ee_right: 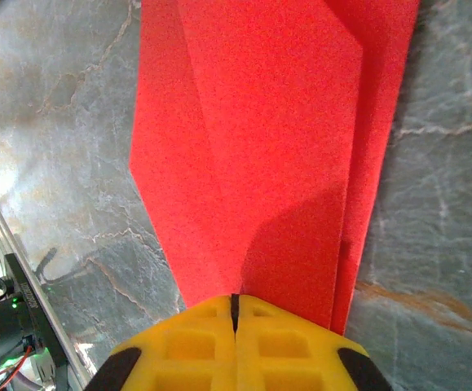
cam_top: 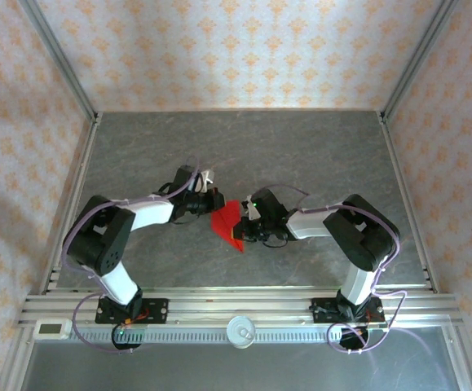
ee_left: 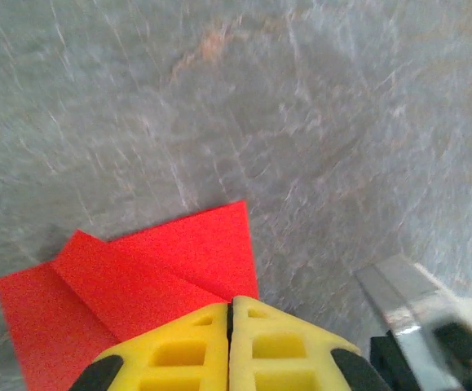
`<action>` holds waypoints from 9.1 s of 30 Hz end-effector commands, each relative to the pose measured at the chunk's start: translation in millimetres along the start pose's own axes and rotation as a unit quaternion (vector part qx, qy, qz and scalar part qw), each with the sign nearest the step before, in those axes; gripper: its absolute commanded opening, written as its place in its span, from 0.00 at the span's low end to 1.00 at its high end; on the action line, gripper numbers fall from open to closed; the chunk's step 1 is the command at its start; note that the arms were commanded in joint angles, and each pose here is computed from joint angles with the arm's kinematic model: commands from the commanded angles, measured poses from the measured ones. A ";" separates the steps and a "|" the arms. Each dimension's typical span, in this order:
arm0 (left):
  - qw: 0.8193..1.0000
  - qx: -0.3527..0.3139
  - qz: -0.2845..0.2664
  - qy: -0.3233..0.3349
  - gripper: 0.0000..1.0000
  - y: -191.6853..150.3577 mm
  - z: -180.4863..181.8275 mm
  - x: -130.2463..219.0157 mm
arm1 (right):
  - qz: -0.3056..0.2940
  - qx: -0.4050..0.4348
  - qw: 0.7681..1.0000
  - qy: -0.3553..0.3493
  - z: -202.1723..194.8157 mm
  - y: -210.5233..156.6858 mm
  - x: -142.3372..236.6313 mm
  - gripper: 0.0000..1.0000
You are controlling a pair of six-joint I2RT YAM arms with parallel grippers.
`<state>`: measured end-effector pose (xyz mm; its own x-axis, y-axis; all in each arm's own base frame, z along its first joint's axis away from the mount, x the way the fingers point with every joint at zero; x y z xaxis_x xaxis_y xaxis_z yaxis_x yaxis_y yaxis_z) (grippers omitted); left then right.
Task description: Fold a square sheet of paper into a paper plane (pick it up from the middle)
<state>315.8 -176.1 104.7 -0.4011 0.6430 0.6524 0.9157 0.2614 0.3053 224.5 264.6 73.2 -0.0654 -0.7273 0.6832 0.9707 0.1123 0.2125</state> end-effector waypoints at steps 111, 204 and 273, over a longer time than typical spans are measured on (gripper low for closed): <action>0.993 0.042 0.064 0.085 0.05 -32.0 53.6 -31.4 | -0.096 -0.198 0.975 0.023 10.1 -35.8 34.6 0.37; 0.964 0.063 -0.249 0.067 0.58 17.1 8.5 130.9 | -0.179 0.246 0.770 -0.561 27.0 -17.1 84.6 0.00; 0.994 0.032 -0.031 -0.096 0.16 -9.0 -28.4 36.2 | -0.318 -0.297 0.900 0.026 7.2 -17.8 54.3 0.09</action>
<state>286.5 -163.4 132.9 -0.4590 0.7086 0.5358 0.8880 0.3849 0.2517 197.2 245.3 107.2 -0.6182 -0.6222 0.4803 0.7115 -0.7027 0.0055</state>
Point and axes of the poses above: each hand's point on the last joint's axis, 136 mm out from that joint toward the fingers, its own x axis back along the fingers, its own z axis along the line the jaws close on, y = z × x, the point moved 8 cm from there along x, back along the fingers, and after that the axes turned 3 degrees about x, right-handed, at the moved point
